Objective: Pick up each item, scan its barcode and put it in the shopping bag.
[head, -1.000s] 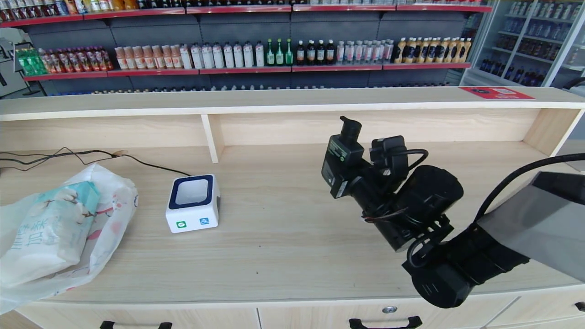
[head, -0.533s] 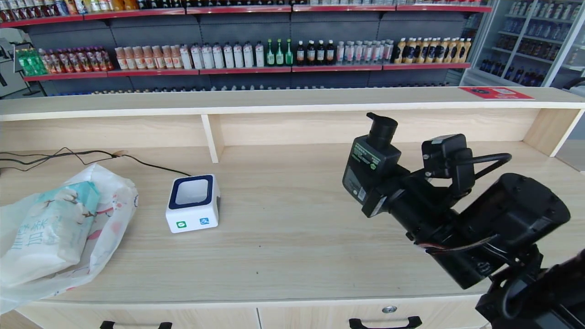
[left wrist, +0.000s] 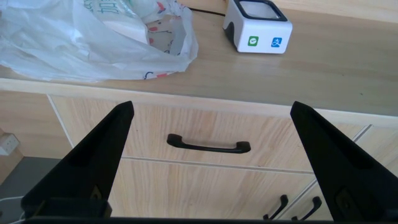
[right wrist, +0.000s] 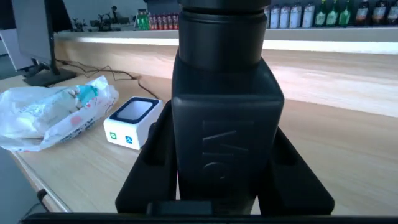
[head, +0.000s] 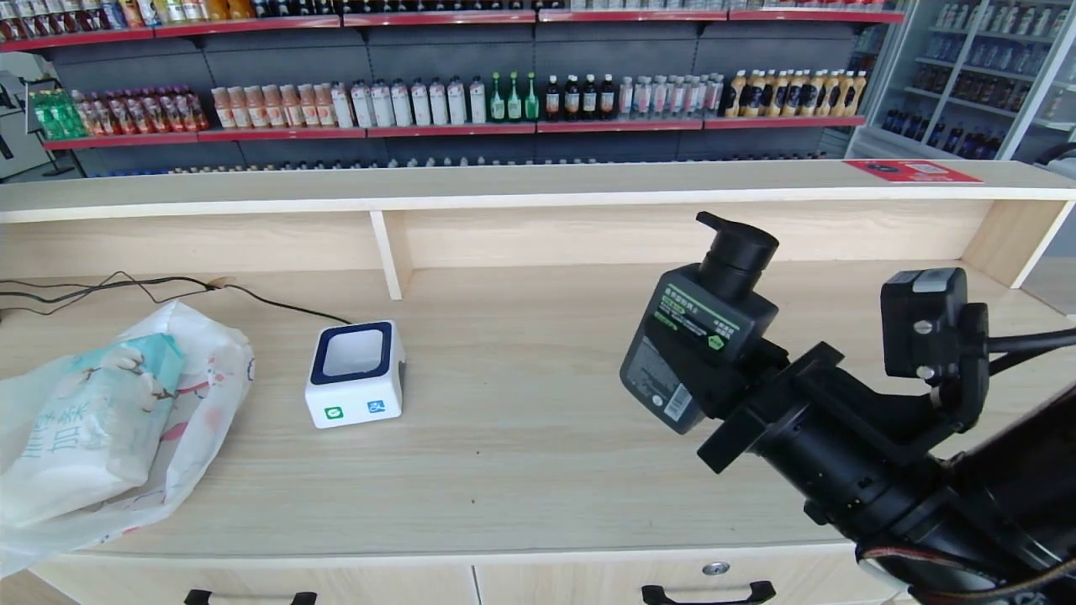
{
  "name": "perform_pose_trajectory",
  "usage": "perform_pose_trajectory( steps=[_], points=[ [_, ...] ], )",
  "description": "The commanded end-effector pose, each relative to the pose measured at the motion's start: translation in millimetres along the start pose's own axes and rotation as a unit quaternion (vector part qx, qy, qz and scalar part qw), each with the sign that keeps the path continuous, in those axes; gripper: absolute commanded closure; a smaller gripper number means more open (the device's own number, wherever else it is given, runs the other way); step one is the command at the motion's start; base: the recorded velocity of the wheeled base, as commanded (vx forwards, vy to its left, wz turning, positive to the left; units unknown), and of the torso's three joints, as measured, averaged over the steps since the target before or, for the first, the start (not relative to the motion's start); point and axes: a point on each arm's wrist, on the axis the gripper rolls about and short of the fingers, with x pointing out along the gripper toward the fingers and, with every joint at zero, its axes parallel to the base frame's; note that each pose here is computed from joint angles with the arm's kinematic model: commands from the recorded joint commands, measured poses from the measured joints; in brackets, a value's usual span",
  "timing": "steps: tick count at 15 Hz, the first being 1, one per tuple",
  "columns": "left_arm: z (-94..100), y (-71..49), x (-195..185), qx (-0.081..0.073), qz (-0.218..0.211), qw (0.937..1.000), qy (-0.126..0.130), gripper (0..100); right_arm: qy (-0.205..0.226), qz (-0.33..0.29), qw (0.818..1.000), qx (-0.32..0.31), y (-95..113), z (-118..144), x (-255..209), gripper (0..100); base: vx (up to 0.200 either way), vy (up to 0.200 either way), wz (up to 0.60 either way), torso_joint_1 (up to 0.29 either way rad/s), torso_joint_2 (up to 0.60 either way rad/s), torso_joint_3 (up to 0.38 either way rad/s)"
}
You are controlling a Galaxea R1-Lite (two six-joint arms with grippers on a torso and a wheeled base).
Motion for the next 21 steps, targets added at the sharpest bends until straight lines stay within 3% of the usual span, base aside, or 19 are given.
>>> perform_pose_trajectory(
  steps=[1, 3, 5, 11, 15, 21],
  points=[
    [0.1, 0.0, 0, 0.000, -0.001, 1.0000, 0.000, 0, -0.007, 0.015, 0.999, 0.050, 7, 2, 3, 100, 0.000, 0.000, 0.00, 0.000, 0.00, 0.000],
    [0.1, 0.0, 0, 0.000, 0.000, 1.0000, 0.000, 0, -0.009, 0.037, 0.995, 0.096, 19, 4, 3, 100, 0.000, 0.000, 0.00, 0.000, 0.00, 0.000],
    [0.0, 0.0, 0, 0.000, 0.000, 1.0000, 0.000, 0, -0.001, 0.090, 0.985, 0.148, 47, 6, -3, 100, 0.000, 0.000, 0.00, 0.000, 0.00, 0.000],
    [0.1, 0.0, 0, 0.000, -0.001, 1.0000, 0.000, 0, 0.001, 0.126, 0.976, 0.179, 61, 9, -6, 100, 0.000, 0.000, 0.00, 0.000, 0.00, 0.000],
    [0.0, 0.0, 0, 0.000, -0.001, 1.0000, 0.000, 0, -0.025, 0.194, 0.948, 0.253, 67, 30, 5, 100, 0.000, 0.000, 0.00, 0.000, 0.00, 0.000],
    [0.0, 0.0, 0, 0.000, 0.000, 1.0000, 0.000, 0, 0.006, 0.268, 0.919, 0.289, 82, 25, 5, 100, 0.000, 0.000, 0.00, 0.000, 0.00, 0.000]
  ],
)
